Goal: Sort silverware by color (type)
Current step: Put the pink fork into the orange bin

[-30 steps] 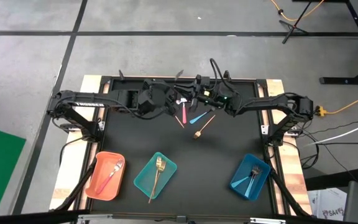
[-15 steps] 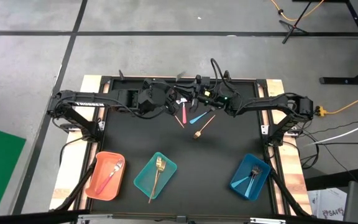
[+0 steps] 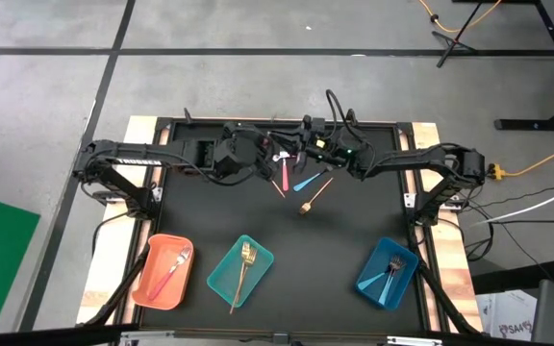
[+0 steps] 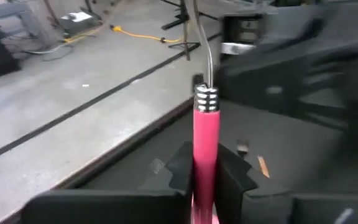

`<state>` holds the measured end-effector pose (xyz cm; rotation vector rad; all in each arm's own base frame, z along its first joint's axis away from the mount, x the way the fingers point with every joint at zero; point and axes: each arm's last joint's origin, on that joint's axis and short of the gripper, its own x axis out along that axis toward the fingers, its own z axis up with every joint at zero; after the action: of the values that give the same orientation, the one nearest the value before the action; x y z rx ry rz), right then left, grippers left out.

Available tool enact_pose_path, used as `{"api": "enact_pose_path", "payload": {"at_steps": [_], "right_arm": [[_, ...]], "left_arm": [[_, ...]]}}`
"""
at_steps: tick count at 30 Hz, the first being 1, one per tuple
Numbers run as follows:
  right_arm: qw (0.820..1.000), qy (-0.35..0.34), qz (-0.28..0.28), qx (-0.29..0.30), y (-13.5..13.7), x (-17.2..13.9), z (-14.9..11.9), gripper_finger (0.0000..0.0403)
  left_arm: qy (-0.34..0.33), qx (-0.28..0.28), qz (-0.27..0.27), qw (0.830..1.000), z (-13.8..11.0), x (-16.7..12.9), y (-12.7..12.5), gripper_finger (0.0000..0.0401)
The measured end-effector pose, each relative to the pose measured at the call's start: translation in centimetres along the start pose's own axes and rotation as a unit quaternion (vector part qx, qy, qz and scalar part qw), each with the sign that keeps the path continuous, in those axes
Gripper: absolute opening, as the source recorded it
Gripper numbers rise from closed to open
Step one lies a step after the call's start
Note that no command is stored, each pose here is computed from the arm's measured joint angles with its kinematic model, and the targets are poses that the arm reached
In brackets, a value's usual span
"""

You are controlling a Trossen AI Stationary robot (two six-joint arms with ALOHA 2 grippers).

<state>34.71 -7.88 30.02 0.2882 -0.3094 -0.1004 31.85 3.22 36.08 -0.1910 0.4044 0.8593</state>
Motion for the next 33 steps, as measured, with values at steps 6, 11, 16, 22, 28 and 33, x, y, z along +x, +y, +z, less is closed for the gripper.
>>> {"api": "enact_pose_path", "payload": {"at_steps": [6, 11, 16, 22, 28, 33], "right_arm": [[1.0, 0.001, 0.005, 0.0, 0.1, 0.0, 0.0, 0.0001], [1.0, 0.0, 0.002, 0.0, 0.1, 0.0, 0.0, 0.0002], [1.0, 0.0, 0.002, 0.0, 0.0, 0.0, 0.0, 0.0002], [1.0, 0.005, 0.007, -0.002, -0.3, 0.0, 0.0, 0.0003], [1.0, 0.019, 0.014, -0.003, -1.1, -0.1, 0.1, 0.0003], [0.998, 0.039, 0.043, -0.003, -1.3, -0.2, 0.0, 0.0003]], "left_arm": [[-0.003, -0.001, 0.004, 1.0, 0.0, 0.0, 0.1, 0.0025], [-0.002, -0.002, 0.004, 1.0, 0.1, 0.1, 0.1, 0.0025], [-0.001, -0.001, 0.001, 1.0, 0.0, 0.0, 0.0, 0.0025], [-0.001, -0.003, -0.012, 1.0, 0.2, -0.6, 0.1, 0.0025], [0.002, -0.005, -0.025, 1.0, 0.5, -1.9, 0.8, 0.0025], [0.018, -0.016, -0.027, 0.999, 0.4, -3.6, 1.6, 0.0025]]}}
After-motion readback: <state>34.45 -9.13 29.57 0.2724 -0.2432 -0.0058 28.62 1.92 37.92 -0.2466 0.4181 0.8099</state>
